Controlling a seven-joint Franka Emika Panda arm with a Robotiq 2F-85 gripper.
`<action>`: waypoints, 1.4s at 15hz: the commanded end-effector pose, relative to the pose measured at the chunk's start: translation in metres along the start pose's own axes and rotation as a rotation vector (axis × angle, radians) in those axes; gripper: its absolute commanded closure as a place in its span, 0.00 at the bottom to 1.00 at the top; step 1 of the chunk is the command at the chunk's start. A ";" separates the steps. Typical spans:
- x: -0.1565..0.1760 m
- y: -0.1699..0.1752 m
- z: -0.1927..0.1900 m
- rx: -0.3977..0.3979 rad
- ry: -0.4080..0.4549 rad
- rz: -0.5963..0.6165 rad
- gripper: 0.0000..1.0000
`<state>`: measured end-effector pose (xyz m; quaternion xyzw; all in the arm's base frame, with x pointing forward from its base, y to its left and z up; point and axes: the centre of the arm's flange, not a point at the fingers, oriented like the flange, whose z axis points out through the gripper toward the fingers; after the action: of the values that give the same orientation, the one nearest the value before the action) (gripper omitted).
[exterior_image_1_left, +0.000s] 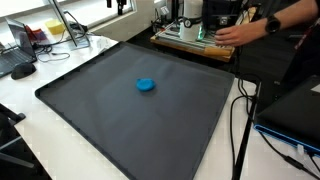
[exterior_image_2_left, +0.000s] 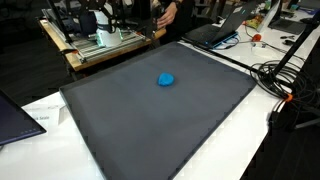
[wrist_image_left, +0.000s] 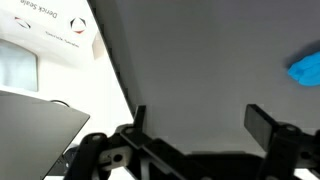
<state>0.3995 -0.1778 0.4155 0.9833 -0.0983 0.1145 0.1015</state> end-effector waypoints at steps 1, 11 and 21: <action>-0.001 0.002 0.001 0.010 -0.003 -0.017 0.00; -0.017 -0.142 -0.012 0.313 -0.028 -0.283 0.00; -0.074 -0.231 -0.087 0.496 -0.104 -0.535 0.00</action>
<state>0.3906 0.0604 0.4138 0.9843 0.1391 0.0475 -0.0974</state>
